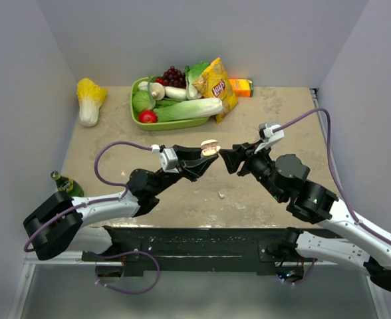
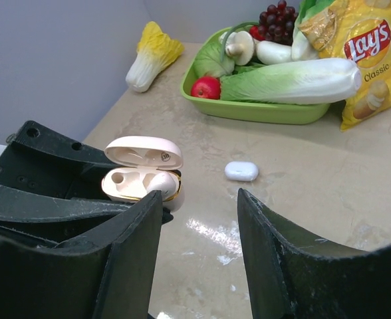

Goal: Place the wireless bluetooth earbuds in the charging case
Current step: Place the earbud in the charging case.

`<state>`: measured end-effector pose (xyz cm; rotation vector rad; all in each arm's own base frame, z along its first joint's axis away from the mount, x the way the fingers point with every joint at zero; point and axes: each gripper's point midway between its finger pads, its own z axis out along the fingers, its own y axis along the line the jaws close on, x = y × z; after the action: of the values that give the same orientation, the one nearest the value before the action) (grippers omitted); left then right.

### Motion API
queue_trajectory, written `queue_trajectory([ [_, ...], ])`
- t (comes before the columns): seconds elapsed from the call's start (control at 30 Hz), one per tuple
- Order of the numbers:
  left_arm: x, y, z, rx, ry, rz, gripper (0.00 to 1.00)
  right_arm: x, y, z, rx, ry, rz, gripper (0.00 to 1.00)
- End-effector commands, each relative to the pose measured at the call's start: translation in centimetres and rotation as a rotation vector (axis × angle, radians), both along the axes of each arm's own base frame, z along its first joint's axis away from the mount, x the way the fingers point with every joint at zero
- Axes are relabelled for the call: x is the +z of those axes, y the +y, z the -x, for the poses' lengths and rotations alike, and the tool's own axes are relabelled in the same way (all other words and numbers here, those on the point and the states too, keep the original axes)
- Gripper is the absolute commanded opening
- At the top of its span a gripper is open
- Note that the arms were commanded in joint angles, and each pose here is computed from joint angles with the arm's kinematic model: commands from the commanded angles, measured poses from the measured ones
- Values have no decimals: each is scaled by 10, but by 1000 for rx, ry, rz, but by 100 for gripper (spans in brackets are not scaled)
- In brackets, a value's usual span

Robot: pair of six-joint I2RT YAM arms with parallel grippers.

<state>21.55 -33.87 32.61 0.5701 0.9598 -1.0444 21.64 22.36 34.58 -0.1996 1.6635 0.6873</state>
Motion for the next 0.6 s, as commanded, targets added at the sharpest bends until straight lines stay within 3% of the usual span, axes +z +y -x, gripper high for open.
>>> queue_trajectory([
  [0.0,124,76,63,-7,-398,489,0,10,6,0,18,-18,-30,53],
  [0.57,124,71,65,-41,-395,484,0,18,18,-5,34,-28,-27,54],
])
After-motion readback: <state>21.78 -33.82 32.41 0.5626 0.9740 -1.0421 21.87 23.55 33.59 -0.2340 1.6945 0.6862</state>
